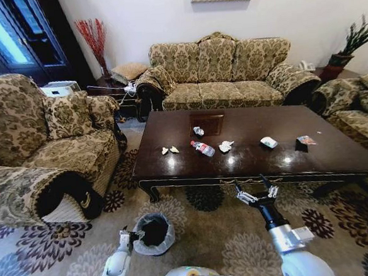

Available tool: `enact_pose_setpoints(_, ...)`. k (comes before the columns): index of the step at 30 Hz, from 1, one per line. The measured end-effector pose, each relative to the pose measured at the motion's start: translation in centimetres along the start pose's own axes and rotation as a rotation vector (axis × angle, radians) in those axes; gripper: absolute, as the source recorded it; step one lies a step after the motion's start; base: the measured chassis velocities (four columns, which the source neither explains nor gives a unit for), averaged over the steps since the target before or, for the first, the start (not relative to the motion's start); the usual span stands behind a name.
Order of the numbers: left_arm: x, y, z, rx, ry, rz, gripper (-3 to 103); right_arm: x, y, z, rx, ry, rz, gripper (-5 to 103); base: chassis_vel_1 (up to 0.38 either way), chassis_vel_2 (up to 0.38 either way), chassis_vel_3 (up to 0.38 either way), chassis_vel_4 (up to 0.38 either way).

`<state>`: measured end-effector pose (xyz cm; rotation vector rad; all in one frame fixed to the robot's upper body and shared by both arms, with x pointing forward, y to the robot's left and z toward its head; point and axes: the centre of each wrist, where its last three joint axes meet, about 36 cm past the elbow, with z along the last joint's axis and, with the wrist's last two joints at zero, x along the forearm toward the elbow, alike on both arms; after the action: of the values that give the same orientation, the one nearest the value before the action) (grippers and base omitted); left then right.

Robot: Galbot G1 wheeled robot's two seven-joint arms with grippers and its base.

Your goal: Move to the front of the table and place the trash on the table into the trash bin.

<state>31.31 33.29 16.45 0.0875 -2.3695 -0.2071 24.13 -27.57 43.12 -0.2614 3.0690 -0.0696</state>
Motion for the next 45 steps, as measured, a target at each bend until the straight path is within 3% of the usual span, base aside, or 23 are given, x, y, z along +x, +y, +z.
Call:
enact_pose_setpoints(9,-3.3,0.2,0.2,-0.037,0.051,-0.015,101,0.4,0.0,0.2,0.000,0.009,-0.004,100,0.000,0.000,0.000,0.000)
enact_pose_setpoints(12,-4.2,0.3,0.6,-0.062,0.079,-0.016,96,0.6,-0.1,0.2,0.003,0.010,-0.002,100,0.000,0.000,0.000,0.000)
enact_pose_setpoints(15,-5.4,0.6,0.8,-0.091,0.108,-0.016,82,0.6,-0.2,0.1,0.009,0.009,0.007,100,0.000,0.000,0.000,0.000)
enact_pose_setpoints(19,-6.2,0.7,0.6,-0.103,0.107,-0.021,77,0.7,-0.3,0.0,0.011,0.008,0.010,100,0.000,0.000,0.000,0.000)
enact_pose_setpoints(23,-7.5,0.4,-0.2,-0.095,0.109,-0.020,55,0.8,-0.4,-0.3,0.019,0.001,0.020,100,0.000,0.000,0.000,0.000)
enact_pose_setpoints(29,-8.9,0.1,-1.0,-0.102,0.130,-0.018,39,0.9,-0.7,-1.1,0.032,-0.015,0.034,100,0.000,0.000,0.000,0.000)
enact_pose_setpoints(32,-9.3,0.2,-1.0,-0.116,0.150,-0.008,25,1.0,-1.0,-1.5,0.036,-0.023,0.044,100,0.000,0.000,0.000,0.000)
enact_pose_setpoints(38,-9.1,0.4,-0.5,-0.121,0.153,-0.006,21,1.0,-0.8,-1.5,0.029,-0.023,0.049,100,0.000,0.000,0.000,0.000)
enact_pose_setpoints(45,-8.0,1.3,0.8,-0.095,0.113,-0.021,17,0.7,-0.6,-1.2,0.019,-0.023,0.047,100,0.000,0.000,0.000,0.000)
